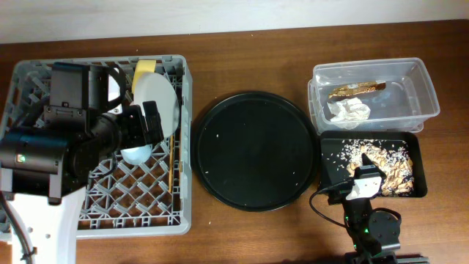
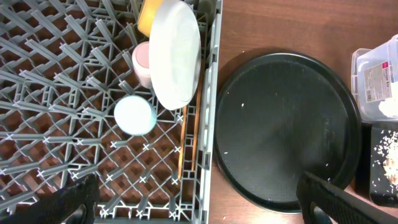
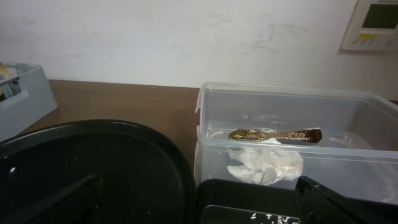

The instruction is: Sort waste into correct bins and load items into the dishwasher rack

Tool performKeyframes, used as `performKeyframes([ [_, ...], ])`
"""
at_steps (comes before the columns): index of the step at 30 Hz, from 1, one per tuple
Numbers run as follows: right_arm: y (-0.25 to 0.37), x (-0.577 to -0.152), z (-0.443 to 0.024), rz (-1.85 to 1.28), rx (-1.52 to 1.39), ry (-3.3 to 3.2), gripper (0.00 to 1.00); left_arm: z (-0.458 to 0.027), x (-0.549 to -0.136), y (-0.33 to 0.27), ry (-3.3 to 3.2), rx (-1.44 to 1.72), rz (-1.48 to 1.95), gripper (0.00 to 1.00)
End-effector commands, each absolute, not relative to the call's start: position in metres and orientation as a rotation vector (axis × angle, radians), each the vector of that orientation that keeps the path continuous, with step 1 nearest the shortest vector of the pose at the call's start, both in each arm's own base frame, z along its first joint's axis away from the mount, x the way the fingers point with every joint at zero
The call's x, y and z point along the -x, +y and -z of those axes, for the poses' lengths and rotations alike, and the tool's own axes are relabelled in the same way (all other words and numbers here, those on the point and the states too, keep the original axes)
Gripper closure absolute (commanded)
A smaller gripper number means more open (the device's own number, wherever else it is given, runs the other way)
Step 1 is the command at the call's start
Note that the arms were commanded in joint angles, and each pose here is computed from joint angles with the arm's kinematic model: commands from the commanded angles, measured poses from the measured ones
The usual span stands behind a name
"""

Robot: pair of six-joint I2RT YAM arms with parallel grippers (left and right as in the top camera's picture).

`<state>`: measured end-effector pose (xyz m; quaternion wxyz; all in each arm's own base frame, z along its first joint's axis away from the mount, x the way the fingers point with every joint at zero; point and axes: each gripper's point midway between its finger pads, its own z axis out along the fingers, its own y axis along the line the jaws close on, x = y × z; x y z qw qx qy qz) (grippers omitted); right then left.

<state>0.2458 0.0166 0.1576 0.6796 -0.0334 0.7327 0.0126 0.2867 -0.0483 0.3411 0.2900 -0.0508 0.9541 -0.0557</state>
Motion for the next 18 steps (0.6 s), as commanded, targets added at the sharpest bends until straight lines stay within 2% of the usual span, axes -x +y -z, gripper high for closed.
performKeyframes([
  [1,0.011,-0.246,-0.156,-0.002,0.05,1.648,0.02,-0.341,-0.286,-0.048,2.545,0.136,0.149,0.01],
  [12,0.011,-0.246,-0.156,-0.002,0.05,1.647,0.01,-0.345,-0.283,-0.048,2.532,0.134,0.153,0.01],
  [16,0.011,-0.246,-0.156,-0.002,0.05,1.648,0.01,-0.375,-0.254,-0.042,2.415,0.131,0.182,0.01],
  [18,0.011,-0.246,-0.156,-0.002,0.05,1.647,0.01,-0.391,-0.223,-0.02,2.319,0.201,0.147,0.01],
])
